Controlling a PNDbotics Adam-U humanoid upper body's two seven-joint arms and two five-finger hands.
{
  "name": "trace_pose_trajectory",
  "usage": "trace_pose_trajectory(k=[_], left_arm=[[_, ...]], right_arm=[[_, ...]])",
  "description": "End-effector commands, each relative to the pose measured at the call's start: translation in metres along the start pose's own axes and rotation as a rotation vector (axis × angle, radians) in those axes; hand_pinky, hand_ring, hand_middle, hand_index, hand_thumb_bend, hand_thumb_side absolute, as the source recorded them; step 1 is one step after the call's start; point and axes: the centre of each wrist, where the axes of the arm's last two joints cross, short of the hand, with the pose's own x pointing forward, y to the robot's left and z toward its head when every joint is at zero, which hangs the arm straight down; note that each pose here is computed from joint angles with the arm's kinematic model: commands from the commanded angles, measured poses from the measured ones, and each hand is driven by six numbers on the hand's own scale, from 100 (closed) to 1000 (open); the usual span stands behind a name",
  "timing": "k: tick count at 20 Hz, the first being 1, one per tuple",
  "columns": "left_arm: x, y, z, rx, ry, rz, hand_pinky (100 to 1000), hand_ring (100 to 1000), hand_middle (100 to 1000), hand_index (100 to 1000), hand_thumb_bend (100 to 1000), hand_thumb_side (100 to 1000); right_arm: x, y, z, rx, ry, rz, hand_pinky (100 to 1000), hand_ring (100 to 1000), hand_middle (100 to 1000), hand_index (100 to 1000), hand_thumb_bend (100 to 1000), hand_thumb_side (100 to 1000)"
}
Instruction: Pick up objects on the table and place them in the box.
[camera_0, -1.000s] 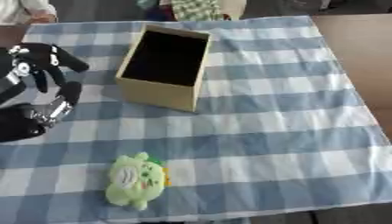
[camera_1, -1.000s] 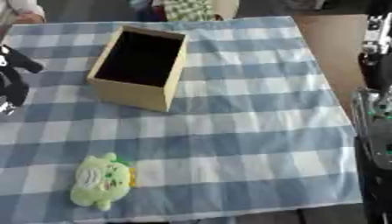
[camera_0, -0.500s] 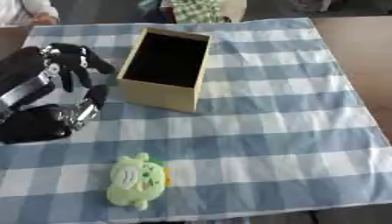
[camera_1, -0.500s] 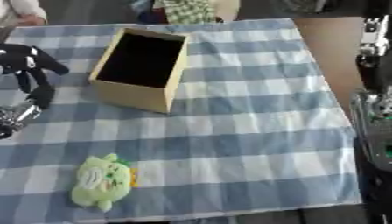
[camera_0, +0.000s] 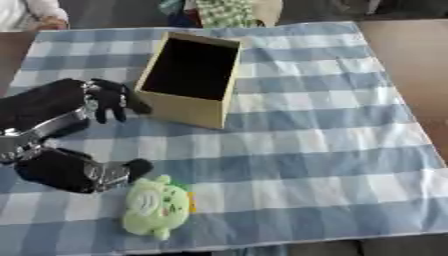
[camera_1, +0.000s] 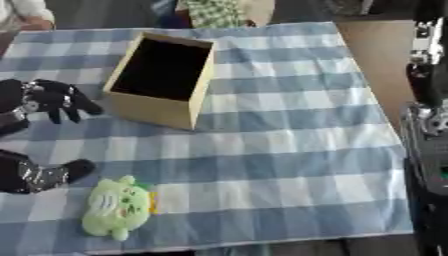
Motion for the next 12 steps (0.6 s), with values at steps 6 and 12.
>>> trace_pose_trajectory(k=[6,12], left_arm=[[0.0044,0.0098,0.0011,-0.133,0.011,-0.065,667,751,789,877,787,626],[0.0055,0.0087,-0.0003,-0.195,0.029,-0.086,705,777,816,893,835,615]], right_arm=[[0.0032,-0.004,-0.0065,0.012,-0.026,0.005,778,612,588,772,100,759],[0.0032,-0.0039,-0.006,0.013,-0.023,0.005,778,612,587,772,100,758]])
